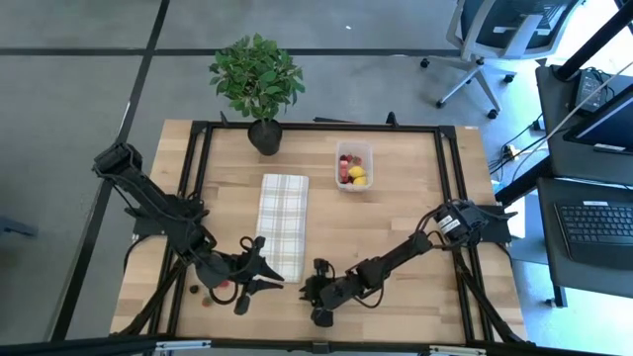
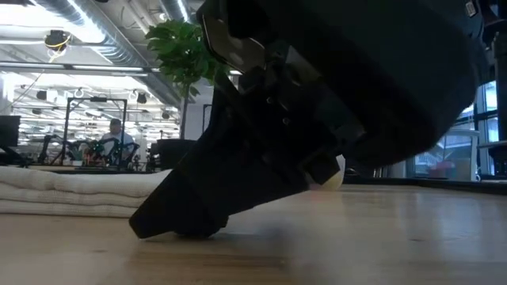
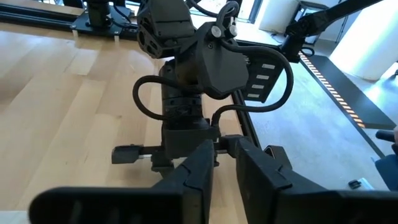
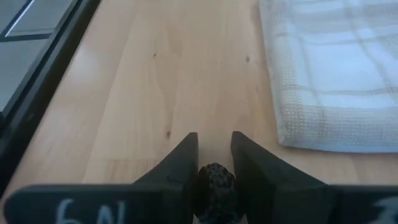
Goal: Pick and placing Produce into tupperware
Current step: Put the blackberry into the transparent bin
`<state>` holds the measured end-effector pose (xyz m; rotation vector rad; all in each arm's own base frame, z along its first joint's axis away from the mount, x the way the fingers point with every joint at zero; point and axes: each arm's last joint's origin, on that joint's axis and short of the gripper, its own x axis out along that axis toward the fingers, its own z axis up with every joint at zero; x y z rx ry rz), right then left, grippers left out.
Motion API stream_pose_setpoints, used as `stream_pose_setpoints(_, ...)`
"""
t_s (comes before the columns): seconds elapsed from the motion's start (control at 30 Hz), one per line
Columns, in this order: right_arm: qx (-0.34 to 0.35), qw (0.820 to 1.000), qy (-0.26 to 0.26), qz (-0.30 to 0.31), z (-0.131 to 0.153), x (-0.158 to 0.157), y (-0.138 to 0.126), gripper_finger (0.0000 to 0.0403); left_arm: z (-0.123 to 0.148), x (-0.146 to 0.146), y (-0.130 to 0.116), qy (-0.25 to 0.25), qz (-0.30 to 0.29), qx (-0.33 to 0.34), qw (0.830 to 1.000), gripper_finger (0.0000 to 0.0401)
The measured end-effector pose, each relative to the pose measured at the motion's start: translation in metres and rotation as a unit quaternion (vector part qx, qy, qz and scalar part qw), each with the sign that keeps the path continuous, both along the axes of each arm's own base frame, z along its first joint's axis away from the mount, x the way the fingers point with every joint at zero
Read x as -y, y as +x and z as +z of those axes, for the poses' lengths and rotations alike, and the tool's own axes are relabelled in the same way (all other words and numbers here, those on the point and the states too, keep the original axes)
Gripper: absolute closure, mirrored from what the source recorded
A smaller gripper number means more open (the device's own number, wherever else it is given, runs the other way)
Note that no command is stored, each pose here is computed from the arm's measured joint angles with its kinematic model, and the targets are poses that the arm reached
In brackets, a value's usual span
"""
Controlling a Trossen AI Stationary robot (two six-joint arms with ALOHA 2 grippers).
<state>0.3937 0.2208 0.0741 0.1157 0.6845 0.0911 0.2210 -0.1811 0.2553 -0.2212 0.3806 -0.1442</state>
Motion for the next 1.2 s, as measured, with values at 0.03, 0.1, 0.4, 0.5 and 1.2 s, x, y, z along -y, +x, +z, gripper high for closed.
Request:
stream_pose_setpoints(0.03,0.001,1.0,0.002,-0.001,0.002,0.001,0.0,0.0314,0.0,0.0,0.0,0.0,0.0,0.0,1.0,0.0343)
stream_pose_setpoints(0.1,-0.002,1.0,0.007,0.002,0.01,0.003,0.0,0.0314,0.0,0.0,0.0,0.0,0.0,0.0,1.0,0.0346)
stream_pose_setpoints(0.4,-0.007,0.998,0.004,-0.064,0.117,0.057,-0.01,0.0315,0.0,0.0,0.0,0.0,0.0,0.0,1.0,0.036)
stream_pose_setpoints(0.5,0.001,0.992,-0.013,-0.128,0.16,0.086,-0.025,0.0315,0.0,0.0,0.0,0.0,0.0,0.001,1.0,0.0365)
stream_pose_setpoints(1.2,-0.165,0.867,0.034,-0.469,0.186,0.307,-0.076,0.0312,0.0,-0.018,0.013,0.008,0.05,0.002,0.999,0.0398)
